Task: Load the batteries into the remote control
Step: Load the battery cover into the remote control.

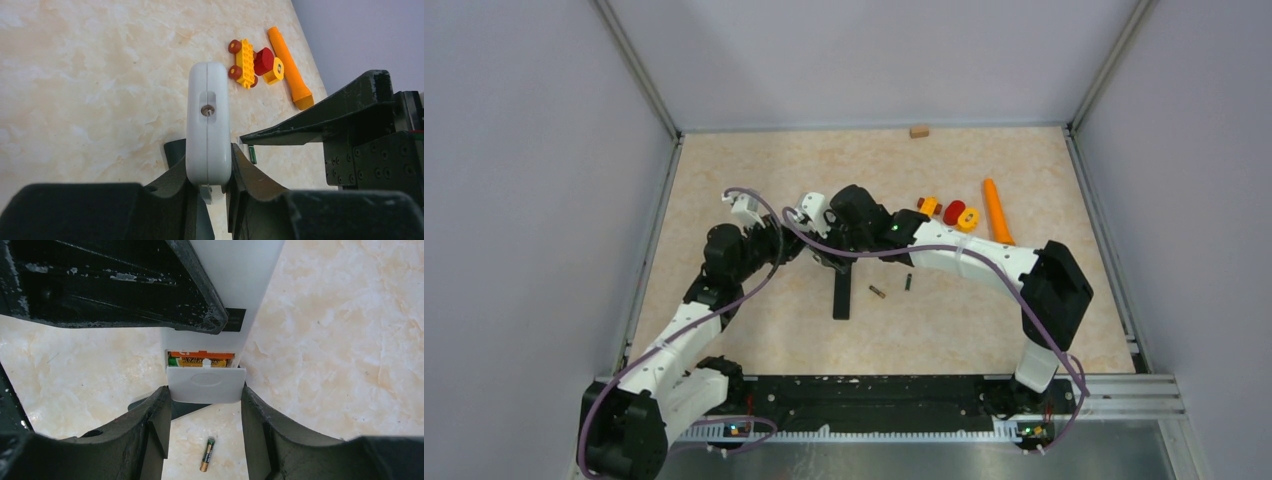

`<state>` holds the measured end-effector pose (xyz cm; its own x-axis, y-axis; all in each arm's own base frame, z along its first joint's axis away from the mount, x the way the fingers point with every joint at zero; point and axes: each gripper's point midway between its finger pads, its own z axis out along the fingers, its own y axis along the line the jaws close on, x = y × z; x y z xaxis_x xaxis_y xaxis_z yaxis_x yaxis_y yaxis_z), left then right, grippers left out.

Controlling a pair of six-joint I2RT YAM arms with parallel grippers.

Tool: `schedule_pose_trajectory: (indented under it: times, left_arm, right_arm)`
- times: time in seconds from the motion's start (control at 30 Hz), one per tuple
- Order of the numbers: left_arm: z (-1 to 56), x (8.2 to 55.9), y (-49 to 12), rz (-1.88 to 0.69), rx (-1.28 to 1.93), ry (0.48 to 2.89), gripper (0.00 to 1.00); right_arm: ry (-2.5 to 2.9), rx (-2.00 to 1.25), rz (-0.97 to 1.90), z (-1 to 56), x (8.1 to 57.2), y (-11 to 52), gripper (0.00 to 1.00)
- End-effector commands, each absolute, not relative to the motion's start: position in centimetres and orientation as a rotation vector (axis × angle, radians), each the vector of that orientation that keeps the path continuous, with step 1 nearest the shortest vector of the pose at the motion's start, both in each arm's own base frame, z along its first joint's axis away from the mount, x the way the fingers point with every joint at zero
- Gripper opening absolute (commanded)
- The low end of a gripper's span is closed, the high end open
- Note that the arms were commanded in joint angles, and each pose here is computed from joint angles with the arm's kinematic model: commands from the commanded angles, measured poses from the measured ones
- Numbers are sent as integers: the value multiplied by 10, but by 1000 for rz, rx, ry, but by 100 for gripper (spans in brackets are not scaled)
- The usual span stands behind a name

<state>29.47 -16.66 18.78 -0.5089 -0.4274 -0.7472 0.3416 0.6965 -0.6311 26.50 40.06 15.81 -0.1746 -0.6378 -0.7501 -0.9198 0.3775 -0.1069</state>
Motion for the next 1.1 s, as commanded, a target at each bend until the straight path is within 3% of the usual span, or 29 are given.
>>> schedule_pose_trajectory:
  times: [0.0, 1.07]
  left_arm:
    - [217, 302, -162, -909, -58, 1793, 0]
    - [232, 293, -173, -988, 20, 1729, 0]
  right_arm:
    - [1823, -1313, 501, 185, 268, 405, 46]
    - [1833, -1374, 565, 175, 259, 412, 46]
